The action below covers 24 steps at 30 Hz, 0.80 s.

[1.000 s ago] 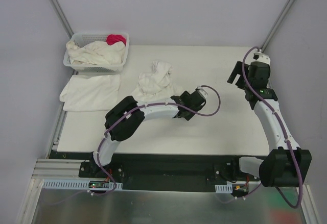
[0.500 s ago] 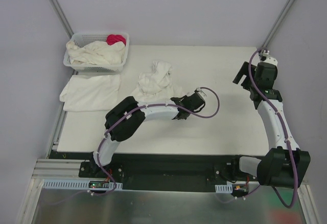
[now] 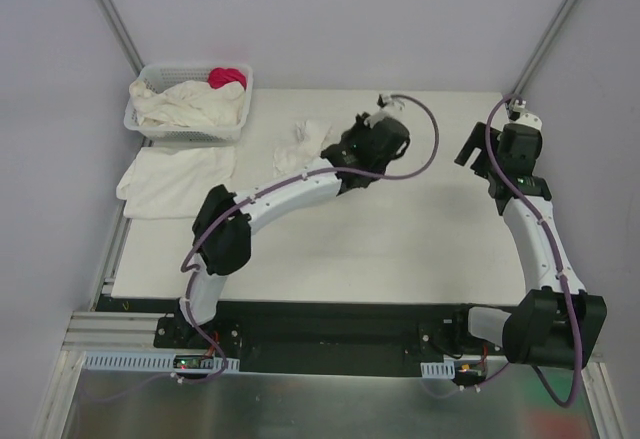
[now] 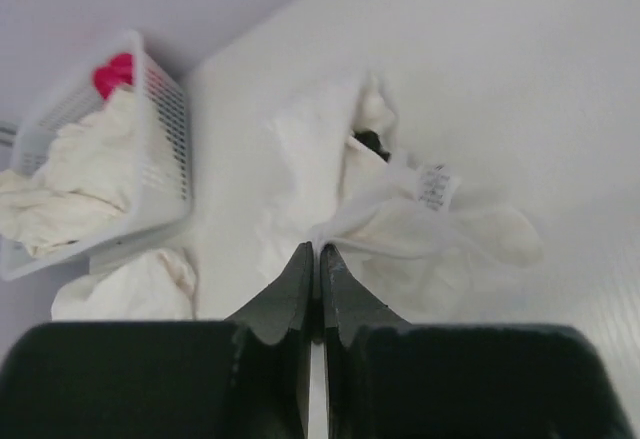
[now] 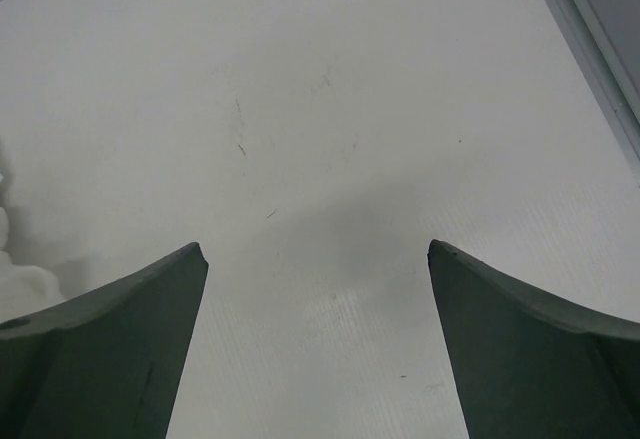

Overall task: Fold and stack the t-shirts
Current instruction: Flatten out the tshirt

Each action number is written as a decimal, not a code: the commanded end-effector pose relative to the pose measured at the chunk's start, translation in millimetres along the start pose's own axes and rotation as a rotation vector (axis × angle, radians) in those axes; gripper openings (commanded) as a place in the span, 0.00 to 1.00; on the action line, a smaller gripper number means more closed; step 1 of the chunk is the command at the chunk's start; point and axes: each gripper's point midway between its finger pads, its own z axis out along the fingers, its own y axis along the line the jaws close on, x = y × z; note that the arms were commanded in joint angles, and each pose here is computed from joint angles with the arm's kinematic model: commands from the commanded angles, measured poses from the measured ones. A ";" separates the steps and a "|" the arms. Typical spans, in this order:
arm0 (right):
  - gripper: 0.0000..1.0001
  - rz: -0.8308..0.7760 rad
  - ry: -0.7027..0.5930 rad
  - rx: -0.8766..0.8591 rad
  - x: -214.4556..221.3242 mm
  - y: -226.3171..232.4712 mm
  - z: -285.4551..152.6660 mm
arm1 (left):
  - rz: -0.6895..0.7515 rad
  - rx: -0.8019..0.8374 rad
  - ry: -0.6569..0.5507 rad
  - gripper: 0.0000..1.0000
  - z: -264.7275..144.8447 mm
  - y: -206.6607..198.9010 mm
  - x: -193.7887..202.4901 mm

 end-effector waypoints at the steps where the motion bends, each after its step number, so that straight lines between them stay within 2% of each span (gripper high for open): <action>1: 0.95 0.029 -0.023 -0.035 -3.3 4.9 -1.0 | -0.257 -0.303 -0.194 0.00 -62.6 173.3 -108.6; 6: 0.95 0.038 -0.012 -0.051 -0.2 8.1 2.4 | -0.323 -0.477 -0.357 0.00 -113.3 278.1 -163.6; 7: 0.95 0.040 -0.006 -0.053 1.5 8.6 2.8 | -0.205 -0.540 -0.345 0.00 -123.2 296.6 -167.2; 8: 0.95 0.040 -0.004 -0.059 2.2 9.6 3.4 | -0.327 -0.617 -0.436 0.00 -141.8 321.4 -180.1; 9: 0.95 0.043 -0.001 -0.063 2.8 10.4 3.6 | -0.328 -0.661 -0.458 0.00 -155.1 336.6 -184.5; 10: 0.95 0.045 0.002 -0.066 3.4 10.9 4.4 | -0.261 -0.715 -0.445 0.00 -166.1 350.7 -185.9; 12: 0.94 0.048 0.004 -0.073 4.1 12.3 4.9 | -0.289 -0.765 -0.458 0.00 -179.2 367.4 -189.1; 13: 0.94 0.052 0.005 -0.074 4.5 12.7 5.9 | -0.256 -0.791 -0.440 0.00 -184.7 373.2 -186.1; 17: 0.94 0.063 0.010 -0.089 5.9 15.9 9.3 | -0.311 -0.822 -0.445 0.00 -197.6 383.5 -167.2; 18: 0.94 0.064 0.014 -0.089 6.7 16.1 10.4 | -0.272 -0.803 -0.427 0.00 -186.8 371.5 -162.9; 19: 0.94 0.065 0.026 -0.119 8.5 21.5 10.0 | -0.320 -0.786 -0.449 0.00 -191.7 376.5 -159.9; 24: 0.94 0.086 0.043 -0.181 11.1 34.5 13.7 | -0.312 -0.723 -0.457 0.00 -182.9 366.6 -165.2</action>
